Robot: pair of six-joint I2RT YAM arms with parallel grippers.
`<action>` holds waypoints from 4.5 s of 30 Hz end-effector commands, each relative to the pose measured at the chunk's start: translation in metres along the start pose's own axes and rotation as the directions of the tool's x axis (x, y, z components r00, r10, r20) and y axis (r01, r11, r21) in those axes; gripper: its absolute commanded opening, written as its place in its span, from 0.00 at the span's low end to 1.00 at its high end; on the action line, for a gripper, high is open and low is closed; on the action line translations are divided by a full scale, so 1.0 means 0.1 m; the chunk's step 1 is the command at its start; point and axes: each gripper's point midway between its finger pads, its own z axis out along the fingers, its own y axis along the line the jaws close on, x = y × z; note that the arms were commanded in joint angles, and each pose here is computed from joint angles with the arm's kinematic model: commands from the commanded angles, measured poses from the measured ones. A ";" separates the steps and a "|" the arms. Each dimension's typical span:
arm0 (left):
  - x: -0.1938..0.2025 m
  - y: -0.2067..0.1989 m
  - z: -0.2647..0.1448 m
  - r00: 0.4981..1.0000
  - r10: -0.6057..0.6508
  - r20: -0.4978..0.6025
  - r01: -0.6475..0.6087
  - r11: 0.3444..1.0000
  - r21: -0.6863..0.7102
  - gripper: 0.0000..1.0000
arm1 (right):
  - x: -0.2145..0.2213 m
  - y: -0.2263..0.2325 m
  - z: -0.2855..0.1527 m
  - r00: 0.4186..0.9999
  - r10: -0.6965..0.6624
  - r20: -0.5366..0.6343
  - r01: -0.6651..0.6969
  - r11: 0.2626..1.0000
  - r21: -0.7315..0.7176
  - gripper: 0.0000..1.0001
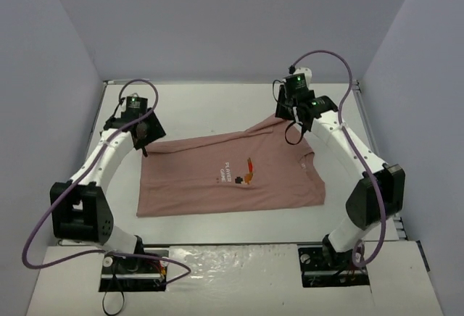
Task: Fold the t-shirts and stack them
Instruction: Grap the side of the flattened tshirt furthest away from the robot with both arms
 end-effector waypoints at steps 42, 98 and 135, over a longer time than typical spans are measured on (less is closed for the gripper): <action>-0.34 0.49 0.66 0.971 -0.236 -0.046 0.224 0.957 -0.187 0.52 | 0.33 0.13 0.61 0.984 -0.120 -0.135 0.112 0.992 -0.065 0.34; -0.54 0.35 0.59 0.971 -0.235 -0.034 0.230 0.966 -0.115 0.00 | 0.36 0.02 0.71 0.985 -0.084 -0.151 0.074 0.995 -0.066 0.33; -0.45 0.21 0.36 0.990 -0.135 -0.043 0.134 0.990 -0.033 0.00 | 0.73 0.19 1.64 0.962 0.085 -0.261 -0.094 0.995 -0.024 0.30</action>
